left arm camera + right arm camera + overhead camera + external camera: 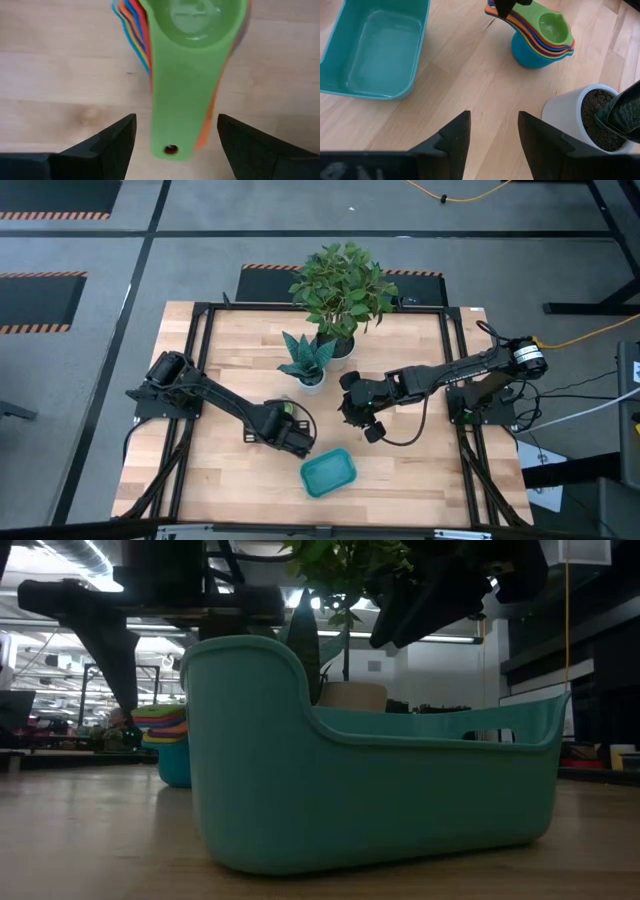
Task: Nest measuring cups in basket
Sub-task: Put the stacked measuring cups into the green bin
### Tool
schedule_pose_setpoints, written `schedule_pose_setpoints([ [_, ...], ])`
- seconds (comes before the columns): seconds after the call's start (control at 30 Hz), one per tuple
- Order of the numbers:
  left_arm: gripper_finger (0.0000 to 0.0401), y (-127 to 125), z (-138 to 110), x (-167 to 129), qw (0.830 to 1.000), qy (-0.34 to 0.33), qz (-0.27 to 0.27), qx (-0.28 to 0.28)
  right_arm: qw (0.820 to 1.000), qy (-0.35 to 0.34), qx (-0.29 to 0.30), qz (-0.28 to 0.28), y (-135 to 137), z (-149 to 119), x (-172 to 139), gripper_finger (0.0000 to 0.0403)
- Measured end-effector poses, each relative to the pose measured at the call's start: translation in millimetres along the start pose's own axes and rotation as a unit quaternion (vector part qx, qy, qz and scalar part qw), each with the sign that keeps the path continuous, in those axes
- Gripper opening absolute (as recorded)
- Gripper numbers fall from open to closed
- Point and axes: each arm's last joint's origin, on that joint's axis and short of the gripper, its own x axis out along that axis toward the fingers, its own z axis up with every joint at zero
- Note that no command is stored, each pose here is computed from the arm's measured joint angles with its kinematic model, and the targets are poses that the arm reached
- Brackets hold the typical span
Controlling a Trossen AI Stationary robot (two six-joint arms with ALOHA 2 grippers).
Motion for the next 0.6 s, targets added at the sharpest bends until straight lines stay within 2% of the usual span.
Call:
schedule_pose_setpoints([
  [0.6, 0.0271, -5.2, 3.3, 5.2, 1.000, -0.012, -0.007, -0.012, 1.000, 0.000, 0.000, 0.000, 0.1, 0.0, 0.0, 0.0169],
])
